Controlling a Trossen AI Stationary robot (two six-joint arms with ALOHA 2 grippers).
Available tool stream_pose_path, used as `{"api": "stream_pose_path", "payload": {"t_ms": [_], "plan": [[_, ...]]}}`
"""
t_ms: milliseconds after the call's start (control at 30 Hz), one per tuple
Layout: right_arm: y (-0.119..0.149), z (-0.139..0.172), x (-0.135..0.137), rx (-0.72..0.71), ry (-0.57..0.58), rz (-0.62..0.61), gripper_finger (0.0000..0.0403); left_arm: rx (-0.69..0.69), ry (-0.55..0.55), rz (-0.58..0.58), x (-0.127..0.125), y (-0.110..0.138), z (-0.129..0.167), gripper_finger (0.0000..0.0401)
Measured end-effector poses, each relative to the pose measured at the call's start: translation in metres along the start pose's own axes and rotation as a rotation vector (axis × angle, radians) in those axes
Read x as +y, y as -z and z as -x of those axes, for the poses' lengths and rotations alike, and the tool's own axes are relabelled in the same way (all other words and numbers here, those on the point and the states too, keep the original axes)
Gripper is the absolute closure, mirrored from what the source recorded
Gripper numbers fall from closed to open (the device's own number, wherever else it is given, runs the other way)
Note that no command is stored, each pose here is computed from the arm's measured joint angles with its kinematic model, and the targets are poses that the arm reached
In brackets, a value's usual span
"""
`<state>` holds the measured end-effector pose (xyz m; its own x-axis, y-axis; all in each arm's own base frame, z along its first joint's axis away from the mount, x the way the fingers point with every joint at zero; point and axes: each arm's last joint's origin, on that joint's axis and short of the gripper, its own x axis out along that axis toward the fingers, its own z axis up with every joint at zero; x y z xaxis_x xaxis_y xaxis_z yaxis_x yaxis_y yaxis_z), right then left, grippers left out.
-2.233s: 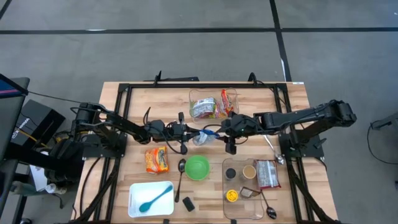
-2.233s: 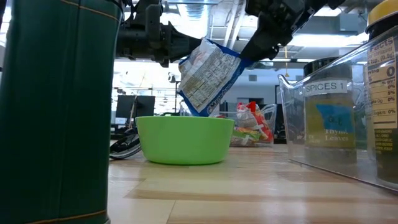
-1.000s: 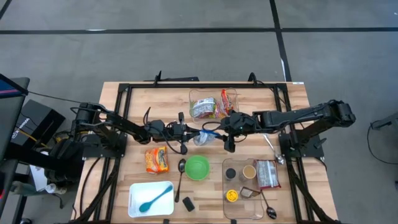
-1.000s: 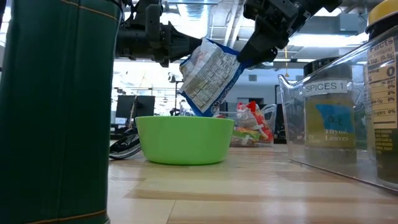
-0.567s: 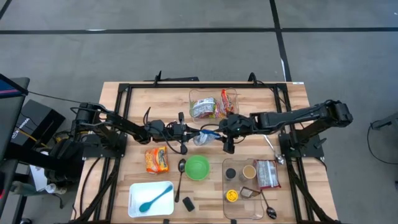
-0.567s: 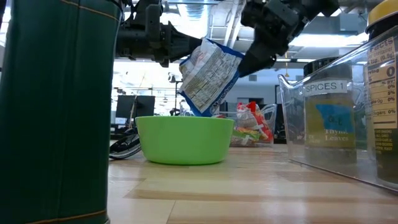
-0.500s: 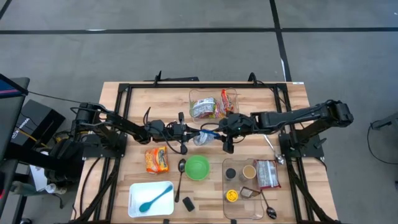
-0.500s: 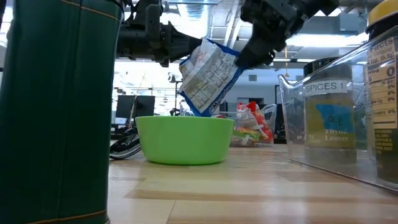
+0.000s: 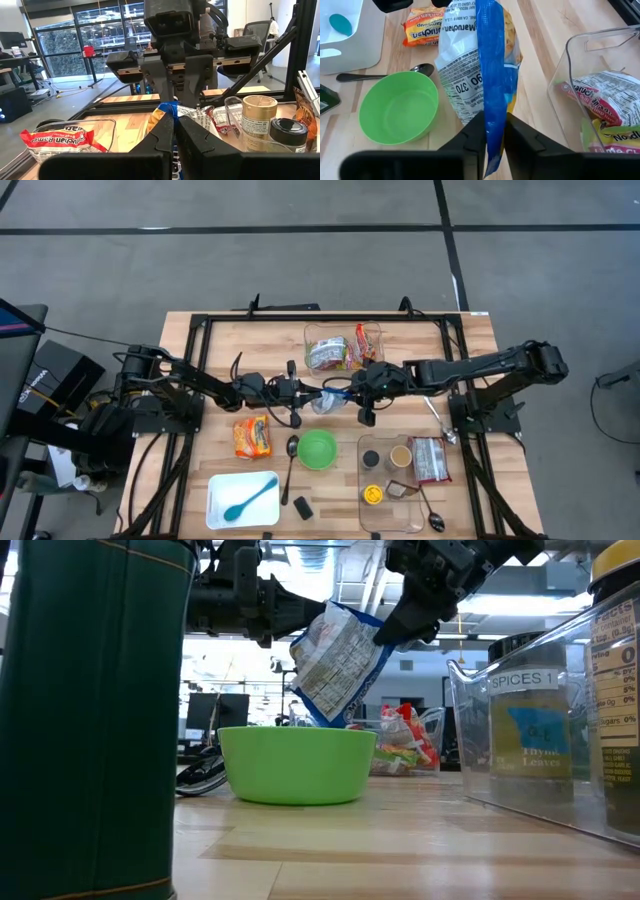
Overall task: Pick & Place Food Item
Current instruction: Put the blue noodle pack into the top transparent bin
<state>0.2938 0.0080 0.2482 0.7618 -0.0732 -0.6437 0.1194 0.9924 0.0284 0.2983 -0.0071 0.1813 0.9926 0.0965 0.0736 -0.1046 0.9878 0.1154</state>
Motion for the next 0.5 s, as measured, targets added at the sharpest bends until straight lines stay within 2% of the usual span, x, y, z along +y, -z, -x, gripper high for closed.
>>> {"api": "stream_pose_path", "payload": {"t_ms": [300, 500], "plan": [[-0.0001, 0.0000, 0.0000, -0.001, 0.000, 0.003, 0.0396, 0.000, 0.000, 0.001, 0.0000, 0.0000, 0.0000, 0.0393], [0.0000, 0.0000, 0.0000, 0.000, 0.001, 0.002, 0.0396, 0.002, 0.000, 0.002, 0.0000, 0.0002, 0.0000, 0.0364]]}}
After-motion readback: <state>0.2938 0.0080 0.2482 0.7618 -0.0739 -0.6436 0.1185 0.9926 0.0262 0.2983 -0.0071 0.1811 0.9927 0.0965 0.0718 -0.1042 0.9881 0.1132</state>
